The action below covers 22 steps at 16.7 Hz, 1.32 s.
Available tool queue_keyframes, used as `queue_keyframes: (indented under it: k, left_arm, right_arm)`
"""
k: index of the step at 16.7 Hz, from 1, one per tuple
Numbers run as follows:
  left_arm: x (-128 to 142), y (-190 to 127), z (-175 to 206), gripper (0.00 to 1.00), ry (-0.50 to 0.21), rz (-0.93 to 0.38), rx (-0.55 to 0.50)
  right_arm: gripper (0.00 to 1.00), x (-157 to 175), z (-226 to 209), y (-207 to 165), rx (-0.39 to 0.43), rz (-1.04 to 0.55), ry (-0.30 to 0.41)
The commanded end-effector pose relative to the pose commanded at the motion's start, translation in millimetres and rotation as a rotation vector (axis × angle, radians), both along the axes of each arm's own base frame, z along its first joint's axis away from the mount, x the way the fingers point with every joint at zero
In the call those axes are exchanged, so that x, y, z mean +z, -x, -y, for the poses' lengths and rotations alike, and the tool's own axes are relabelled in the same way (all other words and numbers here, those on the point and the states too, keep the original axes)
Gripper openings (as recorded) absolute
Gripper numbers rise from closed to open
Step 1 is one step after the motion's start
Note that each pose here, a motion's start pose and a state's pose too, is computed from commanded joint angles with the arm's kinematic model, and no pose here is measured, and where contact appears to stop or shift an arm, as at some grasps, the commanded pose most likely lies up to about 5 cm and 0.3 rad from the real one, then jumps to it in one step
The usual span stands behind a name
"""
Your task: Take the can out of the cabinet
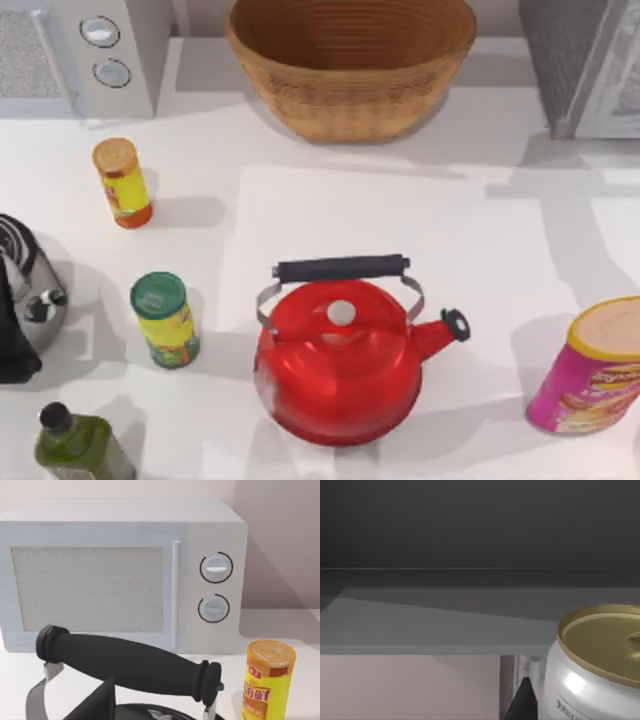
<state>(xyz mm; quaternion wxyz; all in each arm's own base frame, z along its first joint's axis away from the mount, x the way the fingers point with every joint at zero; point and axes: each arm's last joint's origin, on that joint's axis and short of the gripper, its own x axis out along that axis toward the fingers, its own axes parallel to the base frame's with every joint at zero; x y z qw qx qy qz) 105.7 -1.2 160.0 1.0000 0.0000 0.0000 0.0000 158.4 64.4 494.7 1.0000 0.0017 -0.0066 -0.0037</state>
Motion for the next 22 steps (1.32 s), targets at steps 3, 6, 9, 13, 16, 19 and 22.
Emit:
queue_keyframes:
  k: [3,6,9,13,16,19,22]
  left_arm:
    - [0.0,0.0,0.0,1.0,0.0,0.0,0.0]
    - [0.0,0.0,0.0,1.0,0.0,0.0,0.0]
    - [0.0,0.0,0.0,1.0,0.0,0.0,0.0]
    - [0.0,0.0,0.0,1.0,0.0,0.0,0.0]
    - [0.0,0.0,0.0,1.0,0.0,0.0,0.0]
    - [0.0,0.0,0.0,1.0,0.0,0.0,0.0]
    - [0.0,0.0,0.0,1.0,0.0,0.0,0.0]
  right_arm:
    - [0.0,-55.2,19.1,14.4,0.0,-0.028,0.011]
    - [0.0,-129.9,35.7,28.0,0.0,-0.07,0.021]
    - [0.0,-209.9,48.6,39.7,0.001,-0.102,0.02]
    - [0.0,-291.5,59.6,50.2,0.004,-0.08,0.008]
    - [0.0,-324.2,64.0,52.6,0.006,-0.035,0.004]
    - [0.0,-334.7,65.5,52.7,0.007,-0.013,0.003]
    - [0.0,-334.7,65.5,52.7,0.007,-0.013,0.003]
